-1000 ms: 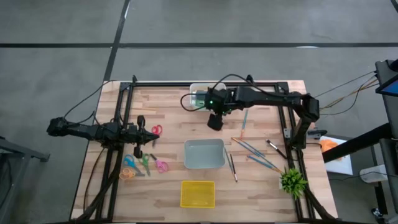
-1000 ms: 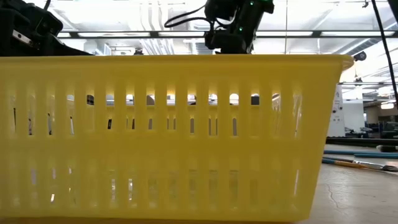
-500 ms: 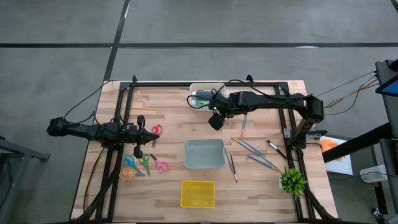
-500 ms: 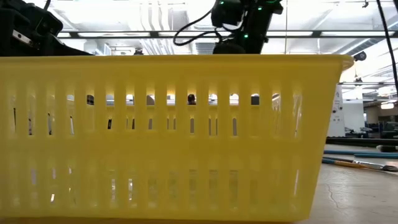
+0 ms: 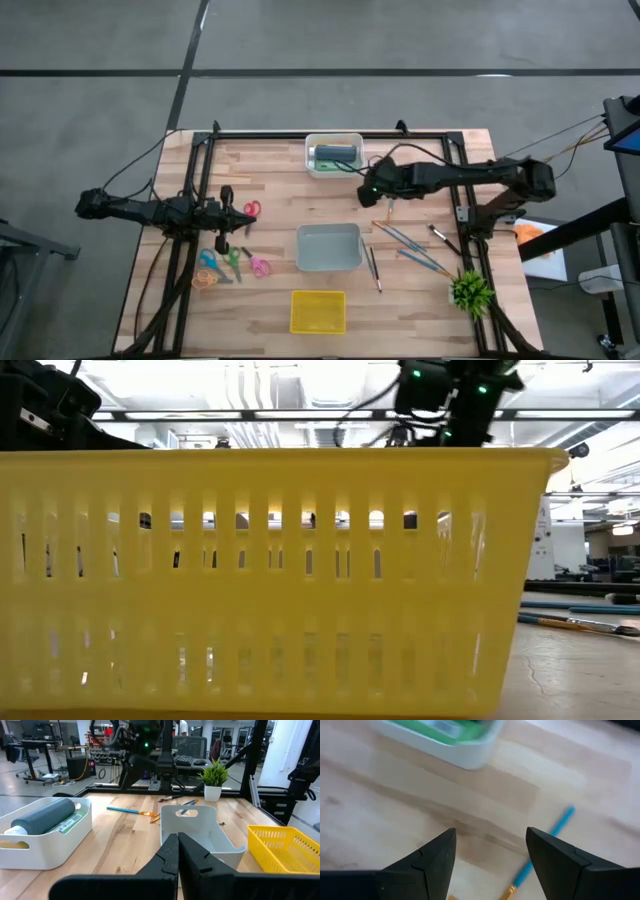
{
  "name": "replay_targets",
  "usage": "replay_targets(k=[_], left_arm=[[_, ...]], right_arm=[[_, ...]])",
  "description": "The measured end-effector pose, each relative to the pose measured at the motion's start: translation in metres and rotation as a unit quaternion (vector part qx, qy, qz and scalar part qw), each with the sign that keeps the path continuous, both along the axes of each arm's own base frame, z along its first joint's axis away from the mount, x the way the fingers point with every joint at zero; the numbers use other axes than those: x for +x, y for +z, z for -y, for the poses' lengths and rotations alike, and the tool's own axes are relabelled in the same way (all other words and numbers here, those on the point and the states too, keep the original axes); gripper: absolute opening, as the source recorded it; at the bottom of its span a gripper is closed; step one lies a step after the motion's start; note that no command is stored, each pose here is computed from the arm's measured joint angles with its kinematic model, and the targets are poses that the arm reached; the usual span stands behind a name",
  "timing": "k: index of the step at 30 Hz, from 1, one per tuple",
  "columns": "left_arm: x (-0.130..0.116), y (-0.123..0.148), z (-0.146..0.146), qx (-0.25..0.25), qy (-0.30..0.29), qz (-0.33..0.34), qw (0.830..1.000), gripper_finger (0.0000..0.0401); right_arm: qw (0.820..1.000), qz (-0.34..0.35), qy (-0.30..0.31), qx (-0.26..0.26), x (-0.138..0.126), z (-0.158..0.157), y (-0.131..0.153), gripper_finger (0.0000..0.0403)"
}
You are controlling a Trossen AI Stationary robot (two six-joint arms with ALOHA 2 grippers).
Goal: Pick & Place Paint Supplies
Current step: Put the blue paint brush into the gray bin
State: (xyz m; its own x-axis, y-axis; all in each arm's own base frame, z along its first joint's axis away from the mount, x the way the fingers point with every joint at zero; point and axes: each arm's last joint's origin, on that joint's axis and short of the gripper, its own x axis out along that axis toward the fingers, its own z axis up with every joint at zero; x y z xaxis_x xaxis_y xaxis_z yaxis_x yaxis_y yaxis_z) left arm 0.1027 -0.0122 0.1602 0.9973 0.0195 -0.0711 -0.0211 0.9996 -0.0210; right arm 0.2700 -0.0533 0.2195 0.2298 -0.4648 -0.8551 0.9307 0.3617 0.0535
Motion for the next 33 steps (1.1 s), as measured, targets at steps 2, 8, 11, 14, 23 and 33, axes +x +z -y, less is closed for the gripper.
replay_targets(k=[2,8,11,14,23,33], left_arm=[[0.0,0.0,0.0,0.0,0.0,0.0,1.0,0.0],[0.0,0.0,0.0,0.0,0.0,0.0,1.0,0.0],[0.0,0.0,0.0,0.0,0.0,0.0,1.0,0.0],[0.0,0.0,0.0,0.0,0.0,0.0,1.0,0.0],[0.0,0.0,0.0,0.0,0.0,0.0,1.0,0.0],[0.0,0.0,0.0,0.0,0.0,0.0,1.0,0.0]], right_arm=[[0.999,-0.002,-0.037,0.0,-0.009,-0.001,-0.009,0.0237],[0.993,-0.012,-0.119,0.013,-0.025,0.005,-0.028,0.0237],[0.988,-0.02,-0.154,0.019,-0.031,0.007,-0.039,0.0237],[0.983,-0.024,-0.18,0.023,-0.035,0.007,-0.049,0.0237],[0.977,-0.031,-0.208,0.019,-0.033,0.008,-0.08,0.0237],[0.972,-0.062,-0.227,0.025,-0.028,0.019,-0.096,0.0237]])
